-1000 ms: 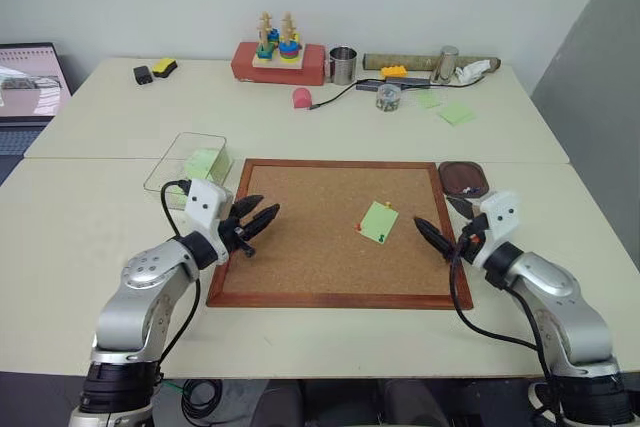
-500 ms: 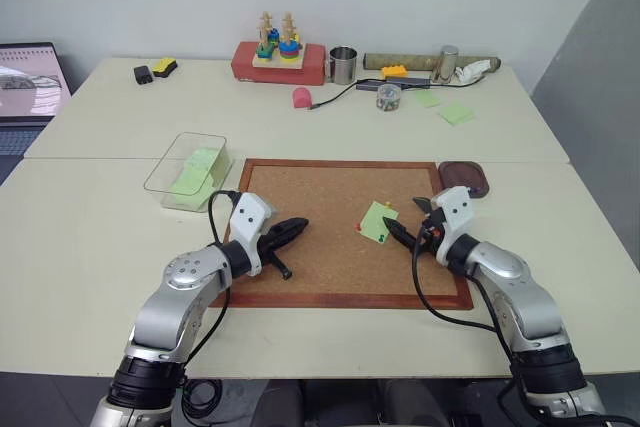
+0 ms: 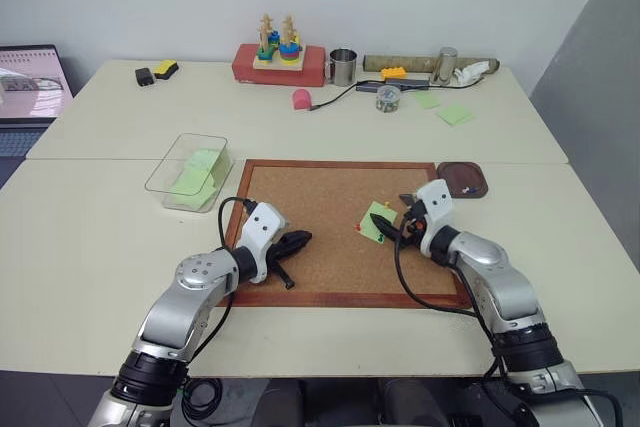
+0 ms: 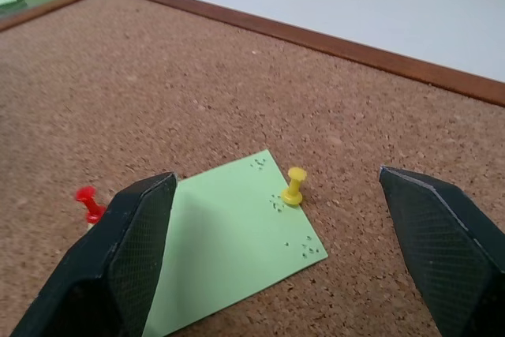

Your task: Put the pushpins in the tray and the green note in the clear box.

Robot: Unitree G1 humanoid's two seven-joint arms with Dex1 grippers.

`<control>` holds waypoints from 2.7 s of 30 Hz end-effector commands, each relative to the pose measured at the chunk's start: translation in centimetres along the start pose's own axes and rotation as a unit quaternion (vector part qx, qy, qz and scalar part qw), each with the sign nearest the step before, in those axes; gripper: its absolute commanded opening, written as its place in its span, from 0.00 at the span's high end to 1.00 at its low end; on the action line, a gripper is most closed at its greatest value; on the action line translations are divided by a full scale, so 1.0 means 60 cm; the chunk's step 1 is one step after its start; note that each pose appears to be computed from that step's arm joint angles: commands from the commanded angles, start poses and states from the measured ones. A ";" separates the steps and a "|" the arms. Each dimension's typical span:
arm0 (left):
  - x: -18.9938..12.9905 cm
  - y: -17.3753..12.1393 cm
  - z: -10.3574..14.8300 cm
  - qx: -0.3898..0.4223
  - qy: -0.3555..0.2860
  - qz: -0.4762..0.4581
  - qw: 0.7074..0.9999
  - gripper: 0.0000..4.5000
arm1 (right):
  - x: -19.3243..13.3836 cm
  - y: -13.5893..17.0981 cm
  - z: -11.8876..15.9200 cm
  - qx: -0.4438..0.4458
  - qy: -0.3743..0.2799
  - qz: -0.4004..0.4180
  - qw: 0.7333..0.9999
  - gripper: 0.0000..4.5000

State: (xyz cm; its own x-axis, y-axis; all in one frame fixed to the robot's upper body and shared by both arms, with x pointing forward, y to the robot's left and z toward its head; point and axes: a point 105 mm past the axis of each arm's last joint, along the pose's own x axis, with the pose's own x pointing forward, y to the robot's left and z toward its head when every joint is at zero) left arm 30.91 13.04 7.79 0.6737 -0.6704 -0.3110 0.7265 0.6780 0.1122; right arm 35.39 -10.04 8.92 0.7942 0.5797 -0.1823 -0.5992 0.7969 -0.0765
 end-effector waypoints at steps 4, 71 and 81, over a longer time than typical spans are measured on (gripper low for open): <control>-0.005 0.003 -0.030 -0.012 0.038 0.011 0.999 1.00 | 0.019 -0.005 0.018 0.006 -0.018 0.002 1.000 0.15; -0.005 -0.005 -0.043 -0.011 0.056 0.003 0.998 1.00 | -0.051 -0.175 0.102 0.033 -0.115 -0.202 0.972 0.99; -0.004 -0.003 -0.036 -0.009 0.049 0.000 0.999 1.00 | -0.052 -0.263 0.061 0.100 -0.056 -0.256 0.960 0.99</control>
State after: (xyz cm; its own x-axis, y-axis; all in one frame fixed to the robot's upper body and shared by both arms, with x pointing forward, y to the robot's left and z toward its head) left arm 30.75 13.03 7.82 0.6722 -0.6672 -0.3210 0.7290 0.6721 0.1298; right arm 42.34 -23.15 13.16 0.9884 0.1133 -0.1007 -0.1097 0.9931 0.0405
